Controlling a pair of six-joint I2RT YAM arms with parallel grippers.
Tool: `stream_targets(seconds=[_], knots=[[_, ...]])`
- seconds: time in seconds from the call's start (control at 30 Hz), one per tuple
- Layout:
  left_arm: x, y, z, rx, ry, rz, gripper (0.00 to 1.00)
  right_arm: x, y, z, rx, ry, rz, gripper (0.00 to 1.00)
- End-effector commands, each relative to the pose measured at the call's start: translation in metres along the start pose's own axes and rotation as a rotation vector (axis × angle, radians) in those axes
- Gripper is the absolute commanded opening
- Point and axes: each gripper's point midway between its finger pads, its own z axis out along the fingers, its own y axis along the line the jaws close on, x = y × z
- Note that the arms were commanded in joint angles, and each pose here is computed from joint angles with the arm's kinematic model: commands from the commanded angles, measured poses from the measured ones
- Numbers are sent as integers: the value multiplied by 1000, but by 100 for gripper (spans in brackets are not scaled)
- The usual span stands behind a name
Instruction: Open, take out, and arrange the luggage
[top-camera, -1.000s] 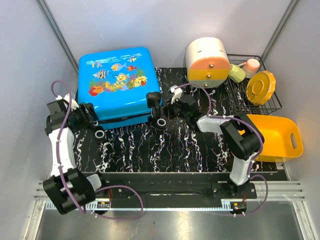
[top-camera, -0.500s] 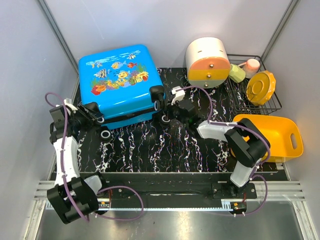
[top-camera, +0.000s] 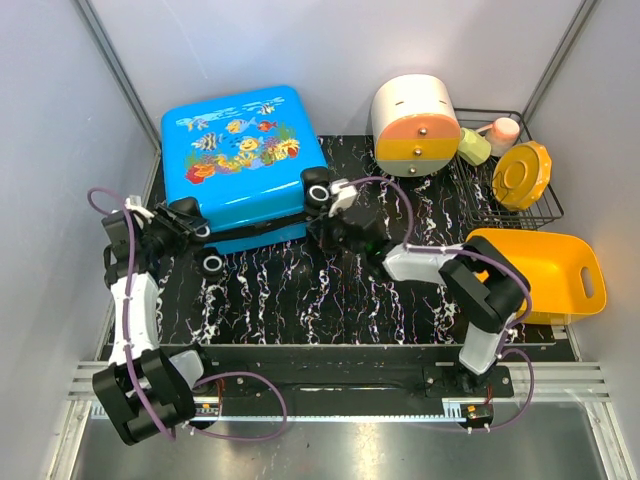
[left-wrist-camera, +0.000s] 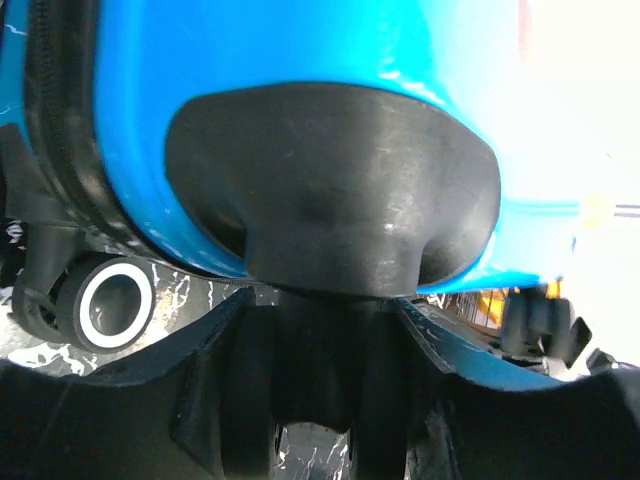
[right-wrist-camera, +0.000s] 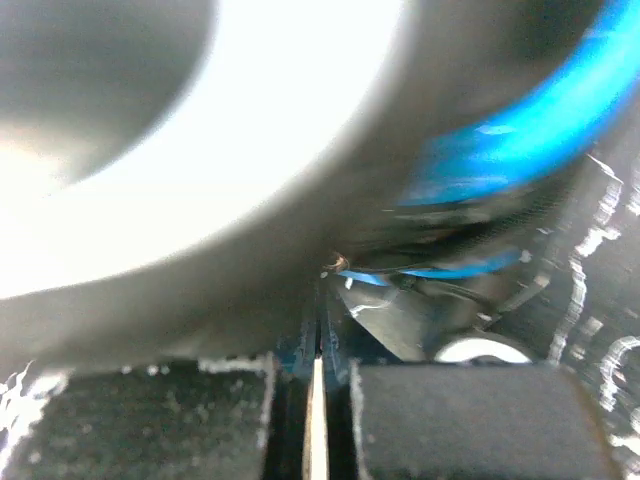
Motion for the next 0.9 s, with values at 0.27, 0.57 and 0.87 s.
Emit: stream_targets(seconds=[0.27,0.57,0.87], knots=[[67,-14,3,91,221,-175,0,-63,214,-24,-478,-308,-137,0],[94,-13,-7,112,277,-125,0,-47,253,-2,-625,-283,-176,0],[136,-58,-41,268,348,319,0,-55,202,0,-581,-272,-252,0]])
